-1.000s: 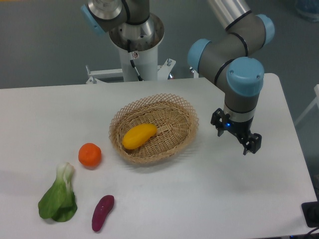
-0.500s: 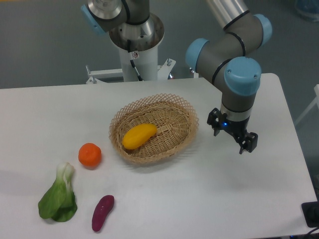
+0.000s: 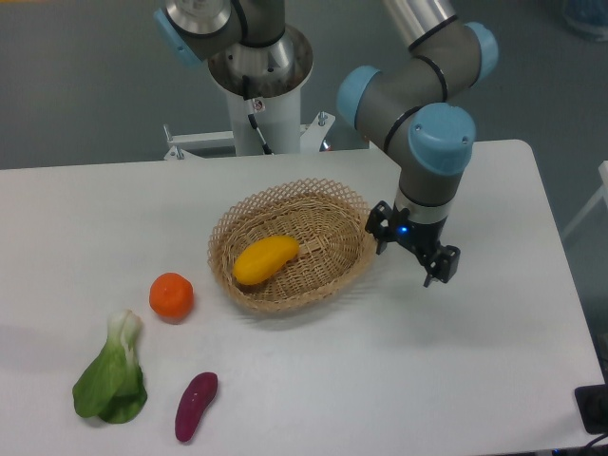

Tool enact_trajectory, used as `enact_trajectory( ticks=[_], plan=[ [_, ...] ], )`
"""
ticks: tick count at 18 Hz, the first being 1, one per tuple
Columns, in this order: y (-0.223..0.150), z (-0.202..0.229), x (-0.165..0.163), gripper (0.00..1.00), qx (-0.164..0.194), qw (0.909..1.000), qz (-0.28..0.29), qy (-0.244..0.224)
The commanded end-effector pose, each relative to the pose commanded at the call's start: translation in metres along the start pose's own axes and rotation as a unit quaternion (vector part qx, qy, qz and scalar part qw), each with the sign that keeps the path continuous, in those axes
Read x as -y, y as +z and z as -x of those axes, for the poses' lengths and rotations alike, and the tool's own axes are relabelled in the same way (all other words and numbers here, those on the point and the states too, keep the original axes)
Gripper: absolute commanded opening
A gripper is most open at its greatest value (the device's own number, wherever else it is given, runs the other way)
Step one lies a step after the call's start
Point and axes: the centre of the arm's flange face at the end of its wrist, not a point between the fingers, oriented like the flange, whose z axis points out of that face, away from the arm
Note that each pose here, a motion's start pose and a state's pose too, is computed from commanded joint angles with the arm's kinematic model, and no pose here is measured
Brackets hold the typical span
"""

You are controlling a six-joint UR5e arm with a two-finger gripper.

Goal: Pick up the mango from the basket
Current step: 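Move the gripper over the basket and lower it onto the yellow mango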

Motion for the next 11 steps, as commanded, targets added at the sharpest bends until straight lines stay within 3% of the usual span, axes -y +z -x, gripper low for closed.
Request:
enact_trajectory(
  ticks=[5, 11],
  plan=[
    [0.003, -0.051, 0.032, 1.00, -0.018, 0.9993, 0.002, 0.032],
    [0.012, -0.098, 0.085, 1.00, -0.037, 0.9987, -0.011, 0.032]
  ],
)
